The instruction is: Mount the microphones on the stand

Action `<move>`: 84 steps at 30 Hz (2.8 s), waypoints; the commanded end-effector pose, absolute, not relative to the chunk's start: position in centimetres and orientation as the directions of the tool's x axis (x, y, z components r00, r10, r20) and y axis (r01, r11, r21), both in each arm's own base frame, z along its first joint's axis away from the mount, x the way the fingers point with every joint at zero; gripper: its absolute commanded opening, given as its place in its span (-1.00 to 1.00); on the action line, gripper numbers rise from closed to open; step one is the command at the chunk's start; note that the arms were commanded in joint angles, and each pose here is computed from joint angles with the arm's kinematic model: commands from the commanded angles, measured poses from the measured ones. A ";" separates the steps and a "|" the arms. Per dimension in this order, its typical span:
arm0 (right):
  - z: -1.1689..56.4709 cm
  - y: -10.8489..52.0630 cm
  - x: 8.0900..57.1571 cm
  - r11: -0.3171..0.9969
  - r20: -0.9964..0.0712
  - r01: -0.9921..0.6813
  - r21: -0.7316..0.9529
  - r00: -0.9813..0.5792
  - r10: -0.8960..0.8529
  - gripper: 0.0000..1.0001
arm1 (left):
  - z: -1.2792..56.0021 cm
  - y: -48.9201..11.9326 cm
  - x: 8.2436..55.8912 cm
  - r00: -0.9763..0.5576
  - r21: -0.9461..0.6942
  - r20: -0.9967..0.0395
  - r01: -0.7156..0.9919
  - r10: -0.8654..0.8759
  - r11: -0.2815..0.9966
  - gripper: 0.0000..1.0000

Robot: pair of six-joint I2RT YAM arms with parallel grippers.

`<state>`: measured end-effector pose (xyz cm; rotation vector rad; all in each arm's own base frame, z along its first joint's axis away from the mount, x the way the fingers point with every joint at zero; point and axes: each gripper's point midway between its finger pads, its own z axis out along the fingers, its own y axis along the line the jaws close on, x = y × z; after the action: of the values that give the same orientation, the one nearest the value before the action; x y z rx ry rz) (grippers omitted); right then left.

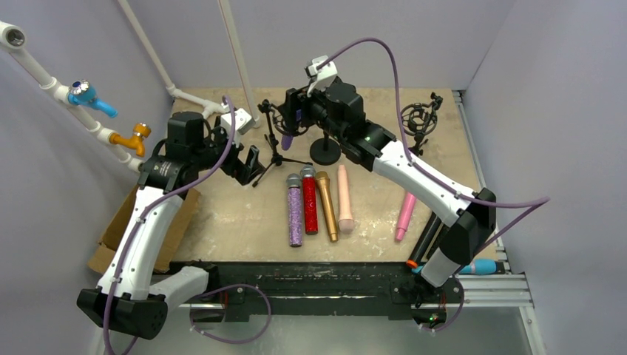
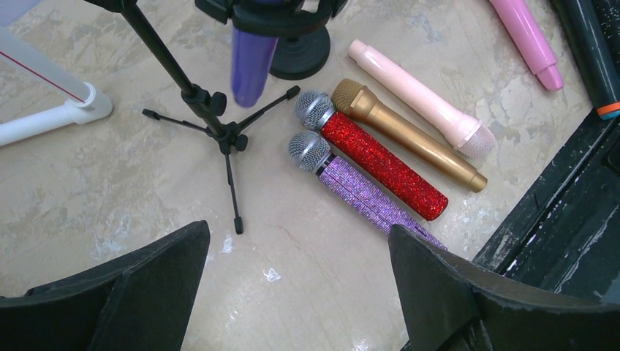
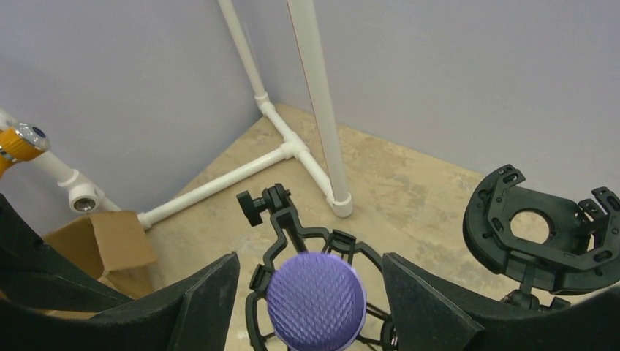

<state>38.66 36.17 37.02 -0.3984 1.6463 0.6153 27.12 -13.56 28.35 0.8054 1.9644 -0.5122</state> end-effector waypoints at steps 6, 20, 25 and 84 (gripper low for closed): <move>41.0 34.0 37.6 0.800 -0.982 -0.573 0.180 -0.158 0.108 0.70 | 29.2 -13.7 28.2 -0.327 -0.015 -0.892 0.711 0.312 0.703 0.84; 39.4 25.1 41.6 0.930 -0.949 -0.272 0.247 -0.260 0.177 0.49 | 28.3 -14.0 28.9 -0.352 -0.042 -0.887 0.708 0.301 0.705 0.84; 34.0 24.5 43.8 0.959 -0.933 -0.219 0.181 -0.347 0.097 0.48 | 28.4 -14.2 28.6 -0.347 -0.048 -0.889 0.719 0.298 0.693 0.83; 4.0 21.3 25.5 0.992 -0.552 -0.008 0.129 -0.831 0.065 -0.53 | 29.1 -15.6 22.9 -0.205 -0.002 -0.904 0.879 0.375 0.477 1.00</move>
<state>24.84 21.06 2.57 -0.0144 2.5923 0.1455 23.17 -15.39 27.34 1.0184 1.8775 -0.6838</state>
